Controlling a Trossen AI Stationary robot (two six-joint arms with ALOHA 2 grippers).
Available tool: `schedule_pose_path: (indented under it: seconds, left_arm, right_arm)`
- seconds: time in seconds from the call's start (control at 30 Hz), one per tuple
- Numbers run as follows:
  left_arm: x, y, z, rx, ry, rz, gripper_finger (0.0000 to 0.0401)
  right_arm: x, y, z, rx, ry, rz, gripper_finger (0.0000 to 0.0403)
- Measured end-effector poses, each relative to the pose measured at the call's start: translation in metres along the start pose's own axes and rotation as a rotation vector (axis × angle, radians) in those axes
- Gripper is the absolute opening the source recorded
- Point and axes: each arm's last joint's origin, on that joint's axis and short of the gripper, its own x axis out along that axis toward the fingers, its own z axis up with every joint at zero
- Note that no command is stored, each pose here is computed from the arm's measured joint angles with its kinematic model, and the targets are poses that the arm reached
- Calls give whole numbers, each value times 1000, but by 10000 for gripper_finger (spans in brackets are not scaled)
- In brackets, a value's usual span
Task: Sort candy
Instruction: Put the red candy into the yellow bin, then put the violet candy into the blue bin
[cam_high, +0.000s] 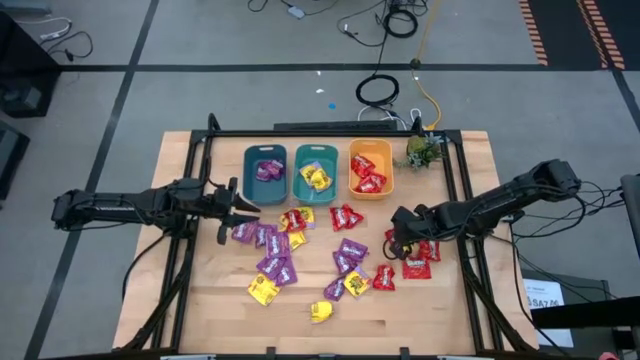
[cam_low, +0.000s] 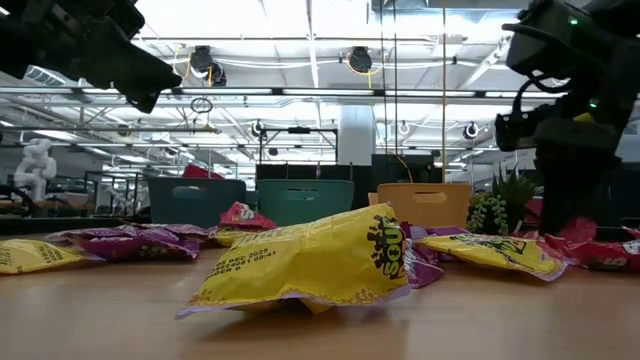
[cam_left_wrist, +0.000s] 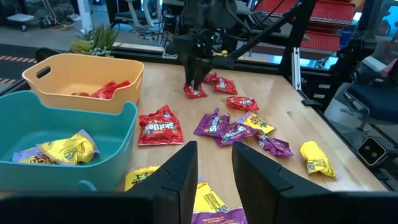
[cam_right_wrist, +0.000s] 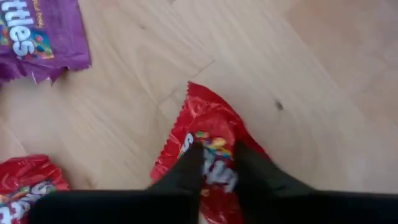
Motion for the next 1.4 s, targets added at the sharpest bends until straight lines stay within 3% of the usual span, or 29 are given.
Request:
schedule_pose_path:
  seconds: [0.07,0.2,0.33,0.47,0.63,0.8,1.0,1.17,1.4]
  left_arm:
    - [0,0,0,0,-1,0,109]
    - [0,0,0,1,-3,0,109]
    - [0,0,0,2,-3,0,109]
    - [0,0,0,1,-3,0,109]
    - [0,0,0,1,-3,0,109]
    - [0,0,0,0,-4,0,109]
    - [0,0,4,-31,-43,-3,109]
    - [0,0,8,-159,-88,-5,109]
    - [0,-1,11,-152,-111,-10,109]
  right_arm:
    - [-6,3,5,-28,17,-6,14]
    - [-29,10,25,-100,57,-33,12]
    - [-66,19,56,-149,-18,-56,2]
    - [-103,23,93,-163,-195,-82,1]
    - [-133,8,135,-144,-396,-182,0]
    - [-134,-25,163,-22,-459,-232,0]
    - [-115,-52,180,75,-403,-308,10]
    - [-98,-64,189,176,-334,-258,63]
    - [-93,-66,191,251,-326,-249,152]
